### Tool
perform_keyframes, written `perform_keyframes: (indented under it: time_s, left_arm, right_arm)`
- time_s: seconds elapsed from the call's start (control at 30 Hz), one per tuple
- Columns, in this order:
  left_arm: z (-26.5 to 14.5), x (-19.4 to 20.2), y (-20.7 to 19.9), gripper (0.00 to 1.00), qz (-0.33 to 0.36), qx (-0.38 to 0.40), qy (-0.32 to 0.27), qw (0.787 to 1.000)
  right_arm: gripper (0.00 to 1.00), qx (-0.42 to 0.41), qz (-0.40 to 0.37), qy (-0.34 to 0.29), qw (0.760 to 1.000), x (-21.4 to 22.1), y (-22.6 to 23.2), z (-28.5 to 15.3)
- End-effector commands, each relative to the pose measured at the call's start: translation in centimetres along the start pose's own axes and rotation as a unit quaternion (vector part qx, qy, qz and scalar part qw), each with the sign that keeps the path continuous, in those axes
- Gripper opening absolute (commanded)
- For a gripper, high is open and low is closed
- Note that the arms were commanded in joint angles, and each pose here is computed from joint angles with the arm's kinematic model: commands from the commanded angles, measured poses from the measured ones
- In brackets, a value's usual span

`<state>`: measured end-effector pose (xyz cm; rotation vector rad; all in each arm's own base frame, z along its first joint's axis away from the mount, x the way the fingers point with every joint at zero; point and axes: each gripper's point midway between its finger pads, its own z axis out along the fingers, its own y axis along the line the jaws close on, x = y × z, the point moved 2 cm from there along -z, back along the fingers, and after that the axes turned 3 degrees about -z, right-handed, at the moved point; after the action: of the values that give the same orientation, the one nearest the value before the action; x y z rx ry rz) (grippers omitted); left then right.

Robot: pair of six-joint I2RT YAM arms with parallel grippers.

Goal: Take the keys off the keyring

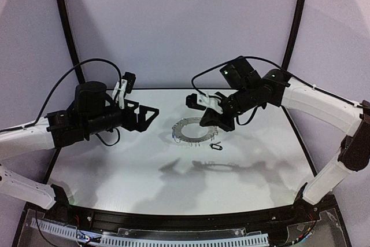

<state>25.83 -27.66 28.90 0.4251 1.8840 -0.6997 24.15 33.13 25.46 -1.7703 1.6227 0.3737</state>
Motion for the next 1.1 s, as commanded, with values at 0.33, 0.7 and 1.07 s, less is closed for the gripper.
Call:
perform_keyframes:
  time_s: [0.33, 0.7, 1.07]
  left_arm:
    - [-0.3, 9.6, -7.5, 0.99, 0.200, 0.342, 0.161, 0.904]
    - [0.8, 9.6, -9.4, 0.96, 0.191, 0.403, 0.205, 0.871]
    - [1.3, 9.6, -10.2, 0.89, 0.200, 0.436, 0.209, 0.853]
  right_arm:
    - [0.00, -0.171, -0.085, 0.042, 0.981, -0.9, 5.7, -5.9]
    - [0.00, -0.129, -0.096, 0.012, 0.987, -2.6, 4.6, -6.0]
    - [0.00, -0.122, -0.098, 0.000, 0.988, -3.4, 4.5, -6.1]
